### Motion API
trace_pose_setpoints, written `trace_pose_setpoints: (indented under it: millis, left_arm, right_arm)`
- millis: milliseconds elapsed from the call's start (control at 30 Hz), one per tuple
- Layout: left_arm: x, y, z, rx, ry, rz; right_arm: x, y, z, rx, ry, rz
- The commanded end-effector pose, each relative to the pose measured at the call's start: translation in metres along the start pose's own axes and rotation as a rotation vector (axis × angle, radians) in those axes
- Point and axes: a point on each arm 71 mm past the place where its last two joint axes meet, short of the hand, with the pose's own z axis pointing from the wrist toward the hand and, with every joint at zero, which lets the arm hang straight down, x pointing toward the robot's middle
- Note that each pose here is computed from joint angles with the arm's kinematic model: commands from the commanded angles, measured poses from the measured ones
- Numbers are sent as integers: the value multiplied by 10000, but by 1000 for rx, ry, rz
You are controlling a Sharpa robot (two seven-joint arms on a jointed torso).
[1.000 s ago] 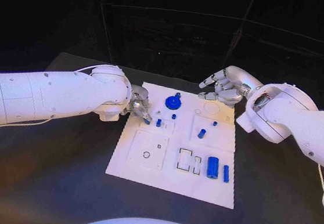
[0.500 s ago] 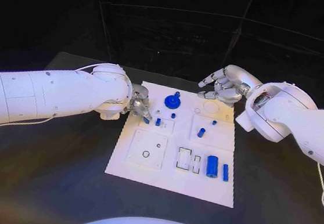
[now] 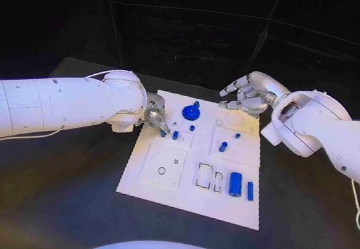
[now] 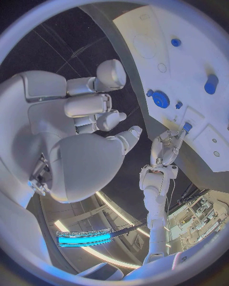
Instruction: Assemble the parts on the task board
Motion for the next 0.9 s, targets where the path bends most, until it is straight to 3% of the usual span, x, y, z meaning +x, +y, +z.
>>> trace_pose_setpoints:
  millis: [33,667,900]
  left_arm:
    - [15,27,11,-20,9,0]
    - [-18,58,19,-28,-19,-19]
    - [-58,80,-21,22,-80,-122]
  right_arm:
    - [-5,15,6,-8,2,2]
    - [-11,8,1,-7,-1,4]
    - [-16,2,-2,-5,-4,6]
